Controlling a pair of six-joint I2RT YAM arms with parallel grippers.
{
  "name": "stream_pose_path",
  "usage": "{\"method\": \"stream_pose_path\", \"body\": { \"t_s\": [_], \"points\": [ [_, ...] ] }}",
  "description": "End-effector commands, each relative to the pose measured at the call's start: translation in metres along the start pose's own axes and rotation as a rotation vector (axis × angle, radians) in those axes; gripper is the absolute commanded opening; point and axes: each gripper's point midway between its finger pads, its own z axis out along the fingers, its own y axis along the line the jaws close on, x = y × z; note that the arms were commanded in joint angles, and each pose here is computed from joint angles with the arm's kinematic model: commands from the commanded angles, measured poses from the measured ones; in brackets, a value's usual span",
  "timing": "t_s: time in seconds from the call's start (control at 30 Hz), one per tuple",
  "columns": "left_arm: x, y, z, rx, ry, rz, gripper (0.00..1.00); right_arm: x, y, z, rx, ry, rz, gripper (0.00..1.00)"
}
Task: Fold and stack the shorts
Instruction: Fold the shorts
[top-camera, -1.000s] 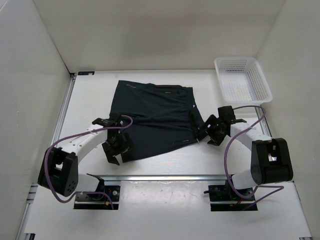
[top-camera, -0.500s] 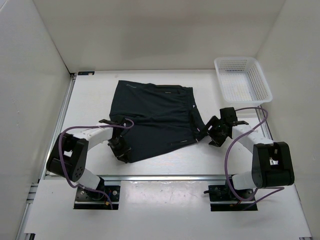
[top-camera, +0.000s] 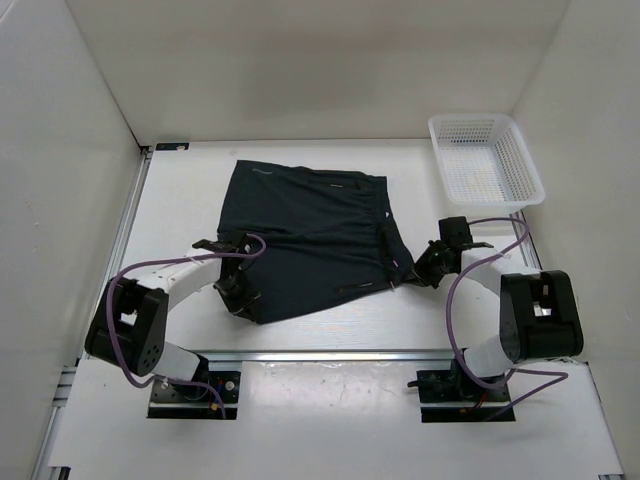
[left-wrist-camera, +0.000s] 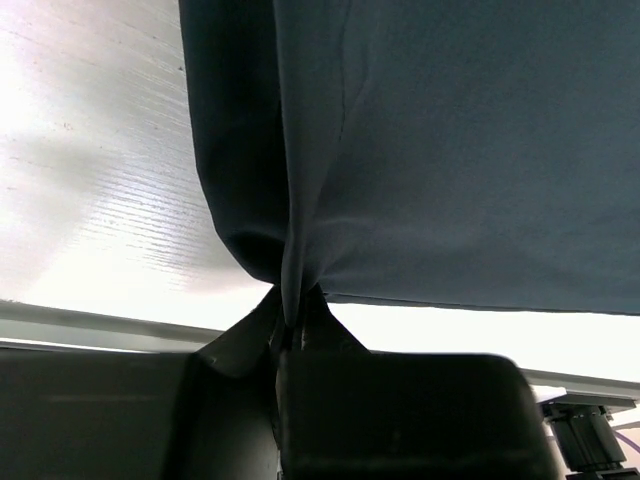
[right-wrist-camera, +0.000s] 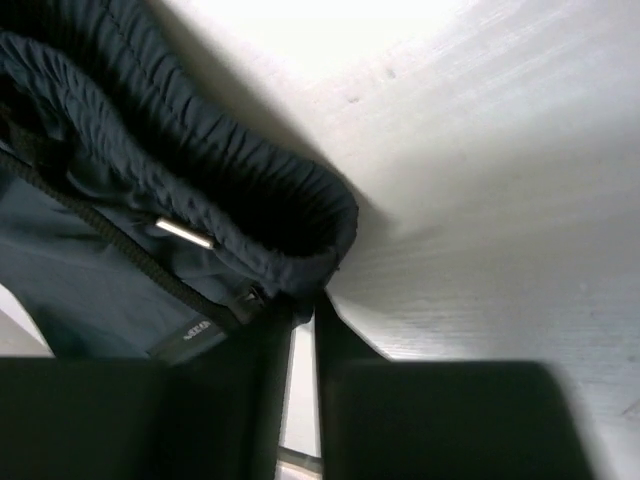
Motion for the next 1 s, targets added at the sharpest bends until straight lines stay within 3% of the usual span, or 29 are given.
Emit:
{"method": "stream_pose_path", "body": {
  "t_s": [0.0,0.07,0.23,0.37,0.57,0.77,0.97],
  "points": [
    [-0.007,-0.007,-0.015,0.030,-0.051,0.004,0.10,-0.011,0.019,-0.003,-0.061,-0.015,-0.014,0.09],
    [-0.006,-0.005,-0.022,0.031,-0.063,0.005,0.10,-0.011,0.013,-0.007,-0.032,-0.025,-0.020,0.00],
    [0.001,0.010,-0.048,0.030,-0.106,-0.005,0.10,-0.003,0.000,-0.030,-0.001,-0.073,-0.068,0.00],
    [0.019,0.013,-0.071,0.129,-0.147,-0.006,0.10,0.020,-0.022,-0.049,0.043,-0.058,-0.075,0.00],
    [0.026,0.014,-0.107,0.190,-0.197,-0.035,0.10,0.037,-0.032,-0.096,0.035,-0.134,-0.089,0.00],
    [-0.023,-0.017,-0.177,0.214,-0.410,0.006,0.10,0.017,-0.010,-0.134,0.012,-0.245,-0.124,0.00],
    [-0.113,-0.061,-0.215,0.136,-0.555,0.041,0.10,-0.036,0.037,-0.147,-0.009,-0.337,-0.156,0.00]
  ]
}}
